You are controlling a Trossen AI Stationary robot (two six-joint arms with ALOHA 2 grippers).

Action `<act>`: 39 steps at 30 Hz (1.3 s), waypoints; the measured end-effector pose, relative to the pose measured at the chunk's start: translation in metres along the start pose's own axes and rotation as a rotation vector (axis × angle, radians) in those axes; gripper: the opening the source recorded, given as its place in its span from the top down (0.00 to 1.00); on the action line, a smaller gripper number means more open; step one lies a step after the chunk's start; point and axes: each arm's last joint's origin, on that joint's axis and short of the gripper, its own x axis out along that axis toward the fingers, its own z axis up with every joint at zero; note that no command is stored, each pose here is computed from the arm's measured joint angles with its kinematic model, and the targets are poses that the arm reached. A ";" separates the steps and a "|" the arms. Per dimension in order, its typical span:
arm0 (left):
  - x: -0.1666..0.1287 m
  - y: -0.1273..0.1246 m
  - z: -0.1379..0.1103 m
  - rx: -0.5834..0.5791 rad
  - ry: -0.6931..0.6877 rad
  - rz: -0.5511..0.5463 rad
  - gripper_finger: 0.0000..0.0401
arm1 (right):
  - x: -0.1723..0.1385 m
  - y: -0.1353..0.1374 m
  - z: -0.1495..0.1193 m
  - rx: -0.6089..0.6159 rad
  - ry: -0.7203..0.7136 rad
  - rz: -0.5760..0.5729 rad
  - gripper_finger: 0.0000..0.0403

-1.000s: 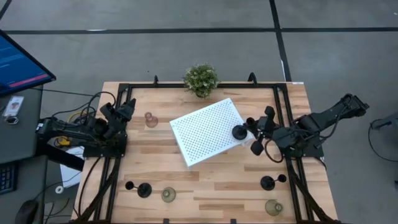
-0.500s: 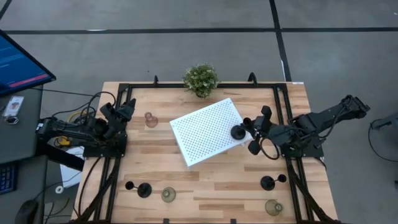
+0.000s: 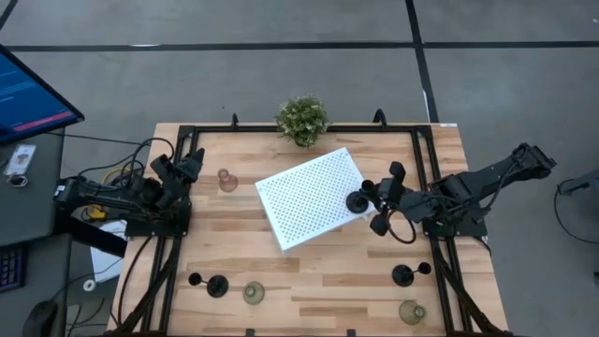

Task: Pick & Place candle stick holders
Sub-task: Put the top right black candle holder onto the shelf

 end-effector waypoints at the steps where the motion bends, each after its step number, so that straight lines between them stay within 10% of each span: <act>1: 0.000 0.000 0.000 0.000 0.000 0.000 0.98 | 0.000 0.000 0.000 0.000 0.000 0.000 0.97; 16: 0.000 0.000 0.000 0.030 0.001 -0.004 0.94 | 0.001 -0.001 -0.001 -0.003 0.009 -0.005 0.74; 27: 0.012 -0.019 0.008 0.136 0.029 -0.211 0.67 | 0.000 -0.001 0.005 0.022 -0.018 0.002 0.38; 39: 0.072 -0.062 0.003 0.420 0.322 -0.067 0.42 | -0.013 -0.006 0.027 -0.024 -0.054 0.010 0.34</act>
